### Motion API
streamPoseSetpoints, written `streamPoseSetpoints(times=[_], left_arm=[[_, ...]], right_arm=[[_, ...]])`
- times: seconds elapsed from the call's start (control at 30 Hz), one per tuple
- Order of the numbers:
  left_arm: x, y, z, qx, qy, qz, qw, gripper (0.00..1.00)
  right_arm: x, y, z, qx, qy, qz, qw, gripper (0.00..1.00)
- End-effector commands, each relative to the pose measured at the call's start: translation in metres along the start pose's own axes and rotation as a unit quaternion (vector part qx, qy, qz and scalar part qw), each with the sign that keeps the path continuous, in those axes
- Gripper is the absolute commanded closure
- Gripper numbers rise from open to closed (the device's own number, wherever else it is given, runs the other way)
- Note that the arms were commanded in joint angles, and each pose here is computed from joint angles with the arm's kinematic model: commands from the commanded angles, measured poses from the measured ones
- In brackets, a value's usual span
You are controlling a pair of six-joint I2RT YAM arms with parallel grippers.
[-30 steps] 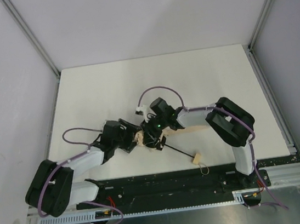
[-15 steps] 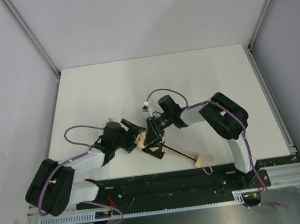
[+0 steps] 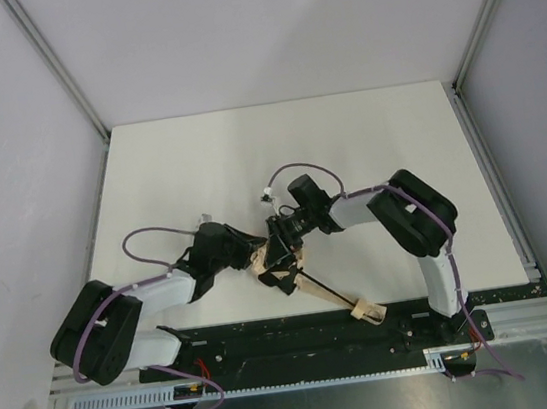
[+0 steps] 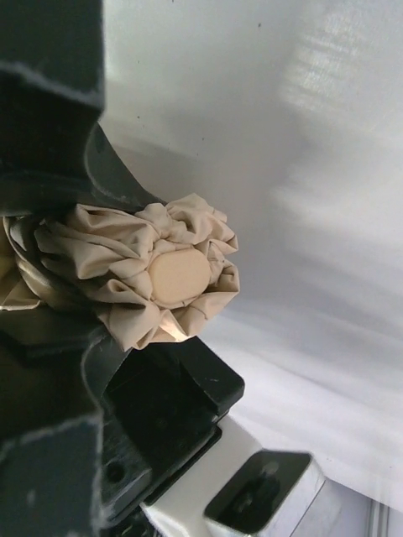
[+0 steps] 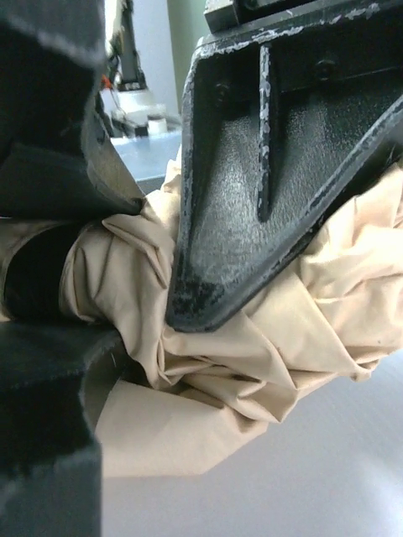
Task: Put away the umbrella
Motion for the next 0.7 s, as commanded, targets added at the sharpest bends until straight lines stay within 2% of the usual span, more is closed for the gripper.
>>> streamPoseSetpoints(times=[0.0, 0.17, 0.33, 0.5, 0.6, 0.67], left_arm=[[-0.003, 0.002, -0.005, 0.008, -0.016, -0.012, 1.000, 1.00], [-0.029, 0.017, -0.004, 0.017, -0.017, -0.070, 0.997, 1.00], [-0.071, 0.048, 0.004, 0.014, -0.023, -0.165, 0.986, 1.00], [-0.117, 0.090, 0.006, 0.032, -0.042, -0.258, 0.965, 1.00], [-0.145, 0.122, 0.006, 0.035, -0.065, -0.319, 0.945, 1.00], [-0.163, 0.143, 0.005, 0.038, -0.077, -0.356, 0.930, 1.00]], right_arm=[[0.000, 0.027, 0.029, -0.017, 0.065, -0.141, 0.988, 0.47], [0.011, 0.075, 0.041, -0.042, 0.034, -0.256, 0.965, 0.19], [0.053, 0.121, 0.058, -0.120, 0.017, -0.291, 0.949, 0.05], [0.072, 0.167, 0.049, -0.203, -0.028, -0.342, 0.917, 0.01], [0.077, 0.185, 0.036, -0.254, -0.101, -0.330, 0.903, 0.01], [0.086, 0.190, 0.030, -0.278, -0.114, -0.308, 0.903, 0.01]])
Point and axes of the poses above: each gripper's point midway between its finger pads, its own y axis back along the fingers, its own x axis along the line the jaws close on, z = x × y, the point moved 2 cm from there along y, back along the fingers, and after that the axes turned 11 degrees about y, right-handed, at the moved point
